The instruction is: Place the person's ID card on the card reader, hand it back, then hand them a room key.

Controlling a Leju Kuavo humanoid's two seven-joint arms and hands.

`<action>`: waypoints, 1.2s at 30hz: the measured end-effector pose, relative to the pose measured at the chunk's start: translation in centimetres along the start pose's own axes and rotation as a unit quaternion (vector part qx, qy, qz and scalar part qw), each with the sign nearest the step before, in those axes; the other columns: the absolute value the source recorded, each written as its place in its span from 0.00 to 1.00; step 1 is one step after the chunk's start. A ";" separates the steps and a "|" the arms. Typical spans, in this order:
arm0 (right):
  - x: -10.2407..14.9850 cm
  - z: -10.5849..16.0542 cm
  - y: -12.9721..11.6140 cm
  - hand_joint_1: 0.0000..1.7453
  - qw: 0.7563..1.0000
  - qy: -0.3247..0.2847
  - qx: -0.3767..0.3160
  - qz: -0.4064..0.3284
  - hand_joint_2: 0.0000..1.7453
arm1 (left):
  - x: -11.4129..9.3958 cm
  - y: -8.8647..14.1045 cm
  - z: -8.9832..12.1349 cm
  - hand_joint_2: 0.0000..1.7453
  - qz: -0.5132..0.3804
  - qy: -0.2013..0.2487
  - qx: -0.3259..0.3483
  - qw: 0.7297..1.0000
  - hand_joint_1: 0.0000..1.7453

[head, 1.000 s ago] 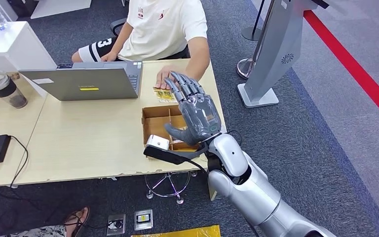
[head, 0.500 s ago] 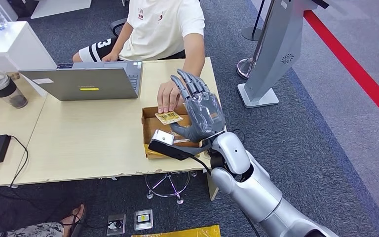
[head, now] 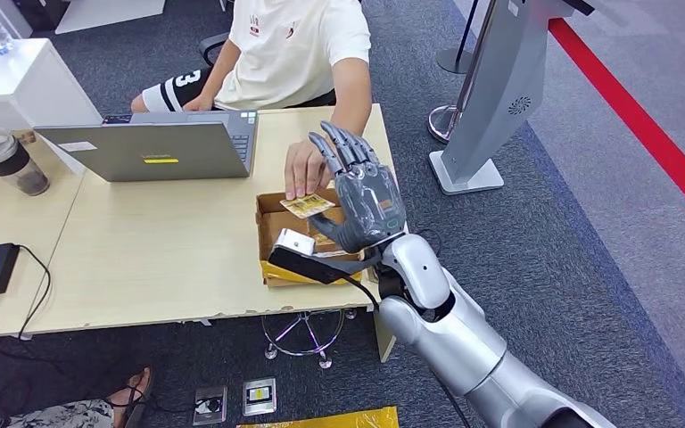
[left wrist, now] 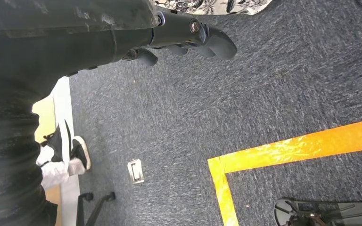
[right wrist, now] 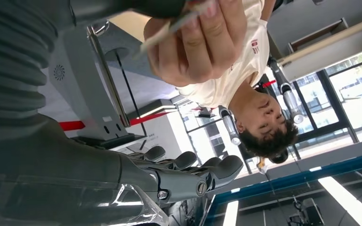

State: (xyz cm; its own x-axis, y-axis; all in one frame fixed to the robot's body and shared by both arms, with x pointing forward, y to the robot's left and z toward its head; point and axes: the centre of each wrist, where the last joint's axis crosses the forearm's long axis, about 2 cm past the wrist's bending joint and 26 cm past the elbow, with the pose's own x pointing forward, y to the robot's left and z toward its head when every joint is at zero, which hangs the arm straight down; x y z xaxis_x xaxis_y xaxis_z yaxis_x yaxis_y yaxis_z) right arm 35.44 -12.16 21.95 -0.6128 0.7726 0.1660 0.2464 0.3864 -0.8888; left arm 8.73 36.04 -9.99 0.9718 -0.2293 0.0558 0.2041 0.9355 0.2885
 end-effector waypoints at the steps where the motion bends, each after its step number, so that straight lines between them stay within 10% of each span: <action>1: 0.0 0.0 0.1 0.88 1.000 -0.001 0.001 -0.001 1.00 | 0.0 0.0 0.0 1.00 0.002 0.002 0.001 1.000 0.00; 36: -2.0 1.2 2.3 0.94 0.998 0.046 0.028 -0.020 1.00 | 0.0 0.0 0.0 1.00 0.013 0.014 0.008 1.000 0.00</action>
State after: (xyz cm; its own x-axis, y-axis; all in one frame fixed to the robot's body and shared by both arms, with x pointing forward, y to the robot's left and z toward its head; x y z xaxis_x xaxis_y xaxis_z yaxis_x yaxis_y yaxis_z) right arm 36.33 -13.38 19.05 -0.5495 0.8011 0.2374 0.1799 0.3909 -0.9027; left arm 8.71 36.07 -9.99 0.9796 -0.1979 0.0362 0.1779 0.9361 0.3035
